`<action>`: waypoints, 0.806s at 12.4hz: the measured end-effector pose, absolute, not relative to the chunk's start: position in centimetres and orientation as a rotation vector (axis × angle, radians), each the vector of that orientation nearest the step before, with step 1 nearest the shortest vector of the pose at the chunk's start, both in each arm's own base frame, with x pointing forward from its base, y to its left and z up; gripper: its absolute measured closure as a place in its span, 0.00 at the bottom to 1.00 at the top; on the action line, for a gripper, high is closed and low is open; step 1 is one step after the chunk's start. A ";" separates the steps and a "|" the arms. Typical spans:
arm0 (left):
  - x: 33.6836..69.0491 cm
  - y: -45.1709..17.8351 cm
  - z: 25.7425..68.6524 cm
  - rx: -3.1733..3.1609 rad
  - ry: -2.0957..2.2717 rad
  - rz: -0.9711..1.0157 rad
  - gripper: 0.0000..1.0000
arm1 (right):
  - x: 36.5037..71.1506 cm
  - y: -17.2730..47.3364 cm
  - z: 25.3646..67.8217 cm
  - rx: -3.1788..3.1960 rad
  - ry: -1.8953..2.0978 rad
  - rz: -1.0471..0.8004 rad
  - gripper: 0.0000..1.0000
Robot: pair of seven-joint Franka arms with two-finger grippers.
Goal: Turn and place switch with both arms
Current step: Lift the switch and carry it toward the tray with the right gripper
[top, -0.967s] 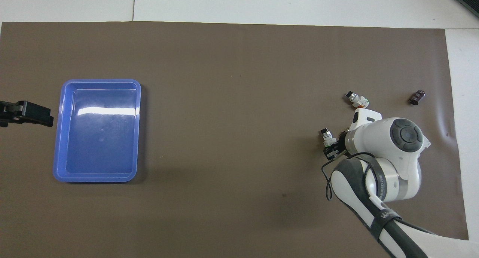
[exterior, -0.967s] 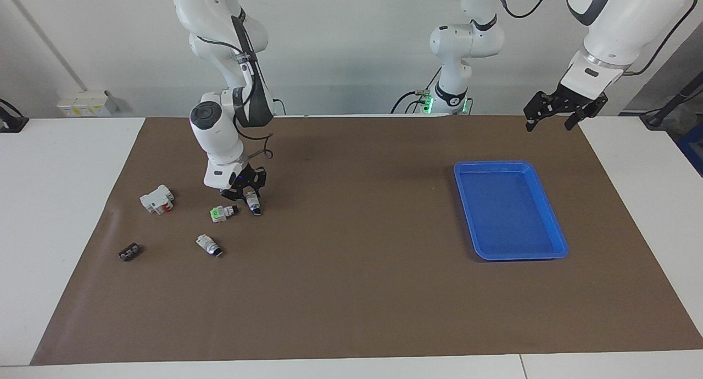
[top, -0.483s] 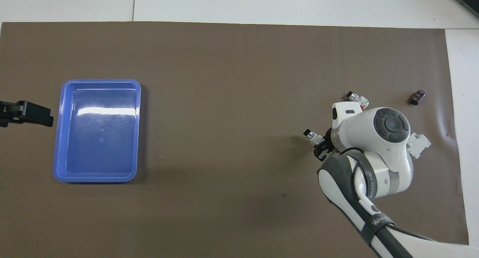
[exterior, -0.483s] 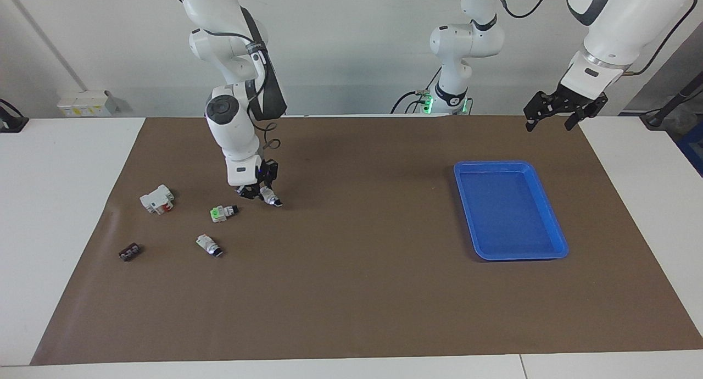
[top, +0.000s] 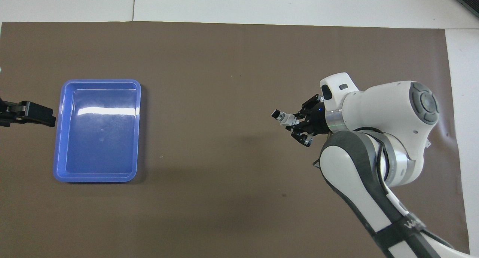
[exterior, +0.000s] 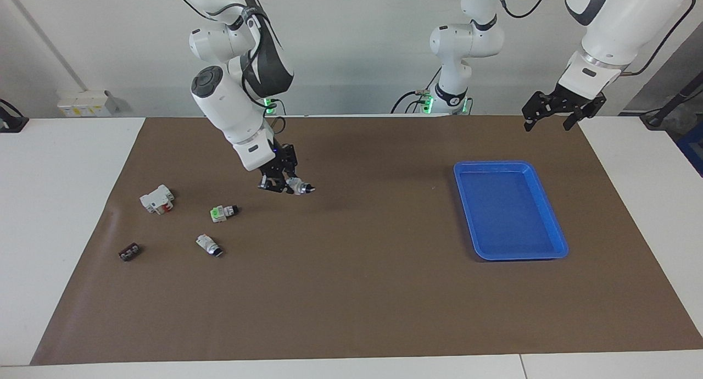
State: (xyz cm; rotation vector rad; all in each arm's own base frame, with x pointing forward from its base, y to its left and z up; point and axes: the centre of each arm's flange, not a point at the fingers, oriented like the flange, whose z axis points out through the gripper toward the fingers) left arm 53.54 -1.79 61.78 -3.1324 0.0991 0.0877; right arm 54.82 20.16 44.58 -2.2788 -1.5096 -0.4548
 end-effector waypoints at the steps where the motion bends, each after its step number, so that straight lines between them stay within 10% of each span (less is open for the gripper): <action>1: 53.5 -1.8 61.8 -3.132 0.099 0.087 0.00 | 54.6 21.8 45.5 -2.209 -1.488 -0.513 0.67; 10: 52.4 -3.6 63.1 -3.371 -0.137 0.126 0.06 | 50.2 33.7 52.1 -2.044 -1.433 -1.009 0.67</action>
